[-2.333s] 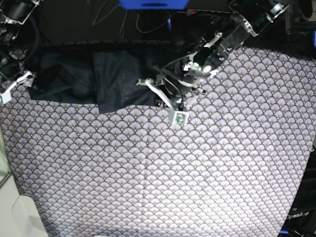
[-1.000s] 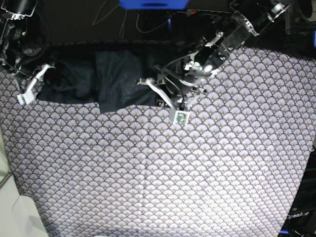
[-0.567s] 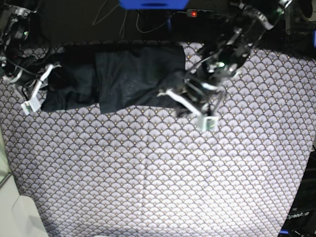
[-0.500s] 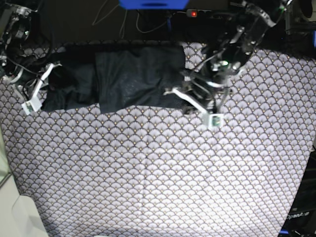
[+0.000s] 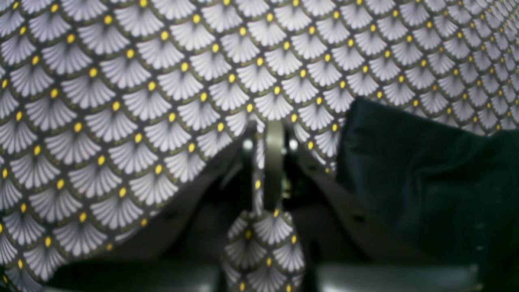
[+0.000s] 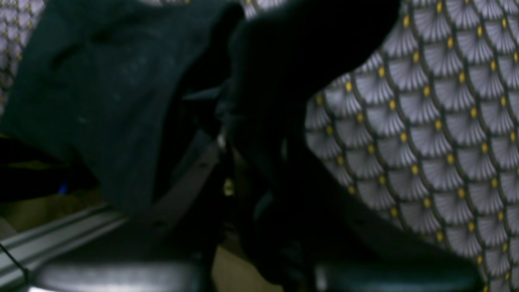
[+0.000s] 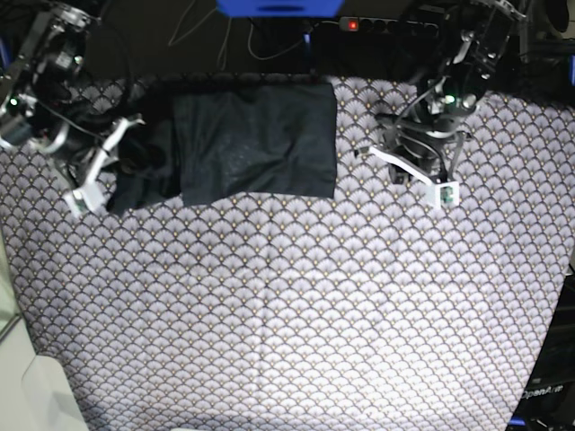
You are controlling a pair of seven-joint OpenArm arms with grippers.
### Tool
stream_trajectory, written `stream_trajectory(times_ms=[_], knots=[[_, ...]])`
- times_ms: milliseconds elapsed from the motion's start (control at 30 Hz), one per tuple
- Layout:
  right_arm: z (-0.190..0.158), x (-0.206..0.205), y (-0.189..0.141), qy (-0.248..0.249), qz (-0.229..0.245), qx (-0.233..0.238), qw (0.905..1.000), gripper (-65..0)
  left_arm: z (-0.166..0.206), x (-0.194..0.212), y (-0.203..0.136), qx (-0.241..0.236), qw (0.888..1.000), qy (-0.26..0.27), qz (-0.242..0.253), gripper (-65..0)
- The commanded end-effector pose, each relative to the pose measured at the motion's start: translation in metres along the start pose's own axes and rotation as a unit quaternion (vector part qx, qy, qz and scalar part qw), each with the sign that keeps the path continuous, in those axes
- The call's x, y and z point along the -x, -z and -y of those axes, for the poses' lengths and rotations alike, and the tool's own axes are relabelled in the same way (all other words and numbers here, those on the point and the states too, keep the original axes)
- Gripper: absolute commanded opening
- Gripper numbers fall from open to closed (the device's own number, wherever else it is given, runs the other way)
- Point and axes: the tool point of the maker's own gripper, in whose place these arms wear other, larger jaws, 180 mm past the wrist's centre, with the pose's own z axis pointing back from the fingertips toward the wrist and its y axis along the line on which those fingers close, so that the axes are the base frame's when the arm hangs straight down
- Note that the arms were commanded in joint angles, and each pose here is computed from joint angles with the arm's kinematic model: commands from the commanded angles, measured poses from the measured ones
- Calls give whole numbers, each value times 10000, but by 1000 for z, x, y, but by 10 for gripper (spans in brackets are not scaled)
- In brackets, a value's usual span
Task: Fold the T-shirt properly
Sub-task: 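Move both grippers outward to the two ends of the folded bundle, then grasp the bundle's loose end with the right gripper and push it inward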
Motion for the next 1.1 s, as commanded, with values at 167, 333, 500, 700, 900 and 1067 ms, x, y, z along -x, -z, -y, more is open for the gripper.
stream_trajectory(times_ms=[167, 333, 500, 700, 900, 1067], knots=[[-31, -24, 10, -201, 365, -449, 9981, -650, -7, -2, 7, -108, 9999, 27, 55, -623], [-43, -26, 15, -344, 325, -616, 9970, -650, -15, 14, 17, -266, 9995, -46, -164, -623], [-17, -25, 3, -368, 296, -271, 9985, -650, -11, 16, 16, -234, 9995, -66, -178, -623], [-2, -30, -15, -444, 462, -301, 9975, -650, -11, 15, 17, -236, 9996, -75, -165, -623], [-34, -48, -32, -493, 1083, -1194, 9857, -650, -11, 12, 17, -229, 9996, -73, -136, -623], [-59, -64, -42, -412, 1553, -1878, 9690, -650, -9, 7, 18, -201, 9997, -72, -78, -623]])
